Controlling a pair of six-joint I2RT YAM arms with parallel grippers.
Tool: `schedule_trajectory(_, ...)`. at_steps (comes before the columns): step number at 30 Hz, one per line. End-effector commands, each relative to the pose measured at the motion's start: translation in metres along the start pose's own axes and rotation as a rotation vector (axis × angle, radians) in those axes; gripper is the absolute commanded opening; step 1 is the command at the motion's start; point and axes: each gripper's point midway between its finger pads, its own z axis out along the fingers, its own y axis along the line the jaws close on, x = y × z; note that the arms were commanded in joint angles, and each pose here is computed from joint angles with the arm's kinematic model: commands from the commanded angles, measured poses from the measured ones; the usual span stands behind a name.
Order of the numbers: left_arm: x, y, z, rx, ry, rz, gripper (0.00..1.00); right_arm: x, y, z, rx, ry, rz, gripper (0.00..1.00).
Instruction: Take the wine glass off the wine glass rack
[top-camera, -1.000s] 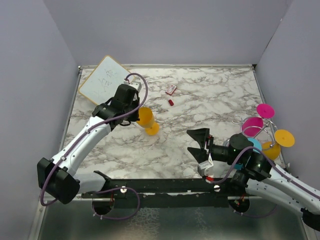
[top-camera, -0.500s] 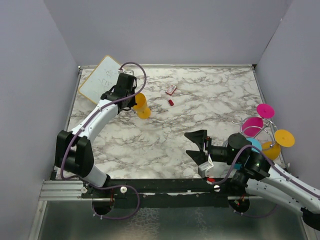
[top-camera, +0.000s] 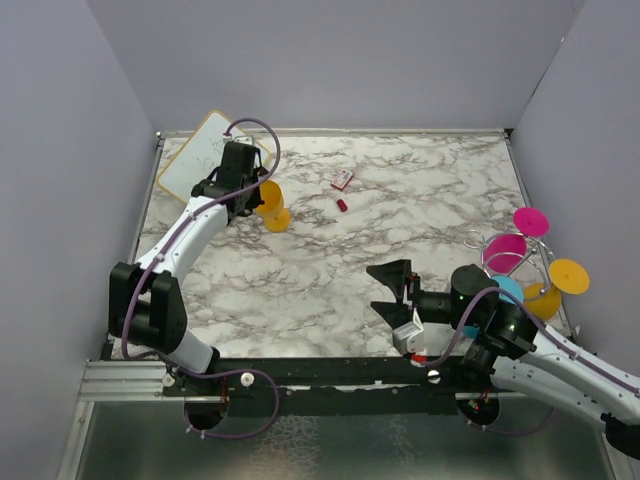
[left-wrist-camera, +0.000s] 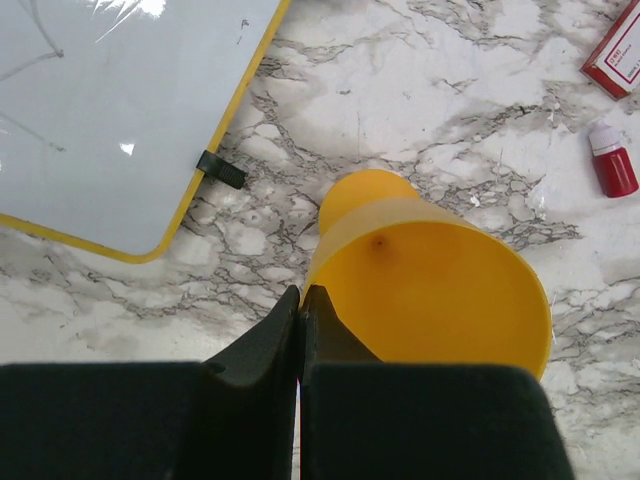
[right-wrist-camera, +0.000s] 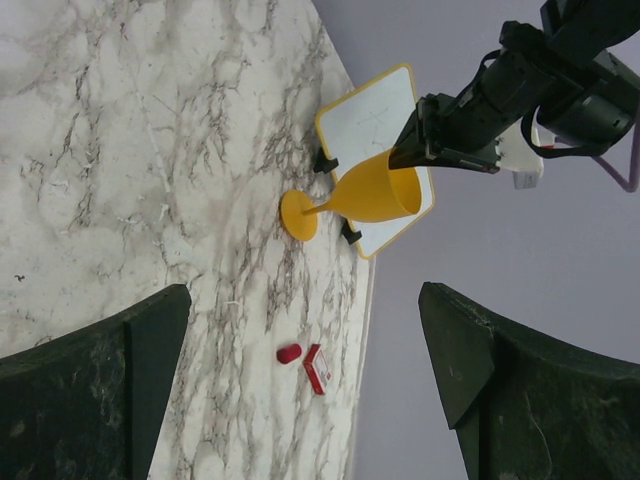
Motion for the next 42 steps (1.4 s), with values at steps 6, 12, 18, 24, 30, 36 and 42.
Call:
schedule_trajectory(6,-0.010,0.012,-0.030,-0.037,-0.013,0.014,0.01,-0.006,0.000,0.005,-0.031,-0.034,0.015,1.00)
schedule_trajectory(12,0.002,0.012,-0.018,-0.050,0.037,0.021,0.04,-0.003,-0.014,0.003,0.042,-0.008,0.059,1.00)
schedule_trajectory(18,0.002,0.012,-0.017,-0.047,0.044,0.017,0.25,-0.001,-0.032,0.000,0.112,0.017,0.145,0.99)
schedule_trajectory(24,-0.010,0.014,-0.032,-0.045,0.000,0.028,0.50,-0.011,-0.074,-0.003,0.247,-0.017,0.340,1.00)
schedule_trajectory(30,-0.029,0.014,-0.067,-0.007,-0.094,0.016,0.71,-0.006,-0.120,-0.004,0.378,0.024,0.613,1.00)
schedule_trajectory(36,-0.035,0.002,-0.110,0.123,-0.184,0.009,0.83,0.053,-0.161,-0.011,0.680,0.320,0.981,1.00)
schedule_trajectory(42,-0.023,-0.035,-0.147,0.402,-0.236,-0.058,0.85,0.065,-0.187,-0.011,0.736,0.420,0.983,1.00)
